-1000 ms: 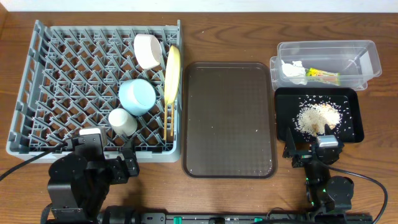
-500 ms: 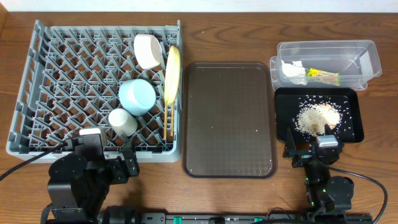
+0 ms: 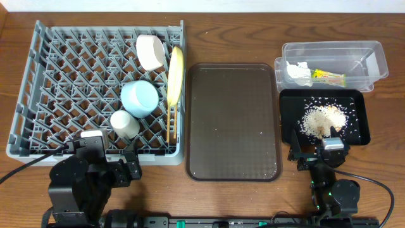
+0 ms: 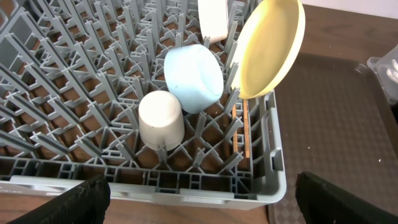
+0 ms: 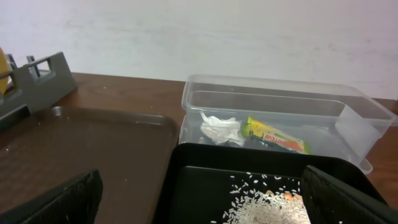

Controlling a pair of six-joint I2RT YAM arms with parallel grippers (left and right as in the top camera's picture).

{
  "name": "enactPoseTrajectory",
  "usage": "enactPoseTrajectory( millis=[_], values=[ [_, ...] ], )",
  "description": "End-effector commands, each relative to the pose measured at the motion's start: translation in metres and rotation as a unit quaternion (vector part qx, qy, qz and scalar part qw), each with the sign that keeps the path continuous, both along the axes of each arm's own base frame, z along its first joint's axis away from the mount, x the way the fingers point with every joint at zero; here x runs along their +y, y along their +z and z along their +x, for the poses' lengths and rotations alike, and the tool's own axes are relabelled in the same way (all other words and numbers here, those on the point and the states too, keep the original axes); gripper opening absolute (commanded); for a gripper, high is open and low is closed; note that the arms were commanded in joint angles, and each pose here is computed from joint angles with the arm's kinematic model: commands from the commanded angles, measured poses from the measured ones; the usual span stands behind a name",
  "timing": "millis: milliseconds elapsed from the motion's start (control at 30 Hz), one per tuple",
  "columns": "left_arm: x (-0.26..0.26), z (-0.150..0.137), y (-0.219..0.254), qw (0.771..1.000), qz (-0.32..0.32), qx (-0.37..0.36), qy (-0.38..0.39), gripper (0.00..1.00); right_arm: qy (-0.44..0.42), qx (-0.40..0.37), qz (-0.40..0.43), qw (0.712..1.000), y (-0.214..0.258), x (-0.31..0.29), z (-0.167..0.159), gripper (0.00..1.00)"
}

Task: Sort waste into correct bins and load items into the dishwasher rack

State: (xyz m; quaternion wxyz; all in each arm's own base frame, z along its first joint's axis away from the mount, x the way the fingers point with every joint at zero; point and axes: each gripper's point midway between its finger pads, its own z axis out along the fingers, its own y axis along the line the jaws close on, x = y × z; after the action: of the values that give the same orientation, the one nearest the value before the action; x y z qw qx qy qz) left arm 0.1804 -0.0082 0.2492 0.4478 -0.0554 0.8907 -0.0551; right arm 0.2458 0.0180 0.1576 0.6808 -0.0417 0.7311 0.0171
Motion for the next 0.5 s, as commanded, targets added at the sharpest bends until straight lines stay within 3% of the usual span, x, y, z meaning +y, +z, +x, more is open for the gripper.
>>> enactPoseTrajectory(
  millis=[0,233,467],
  values=[
    [0.0,-0.003,-0.001,1.0,0.005,-0.004,-0.004,0.96,0.006,-0.001,-0.004,1.0,0.0,0.003,0.0,0.99],
    [0.002,-0.005,-0.049,1.0,0.009,-0.009,0.002,0.96,0.006,-0.001,-0.004,1.0,0.0,0.003,0.0,0.99],
    [0.002,0.017,-0.101,0.997,0.001,-0.08,0.006,0.96,0.006,-0.001,-0.004,1.0,0.0,0.003,0.0,0.99]
  ],
)
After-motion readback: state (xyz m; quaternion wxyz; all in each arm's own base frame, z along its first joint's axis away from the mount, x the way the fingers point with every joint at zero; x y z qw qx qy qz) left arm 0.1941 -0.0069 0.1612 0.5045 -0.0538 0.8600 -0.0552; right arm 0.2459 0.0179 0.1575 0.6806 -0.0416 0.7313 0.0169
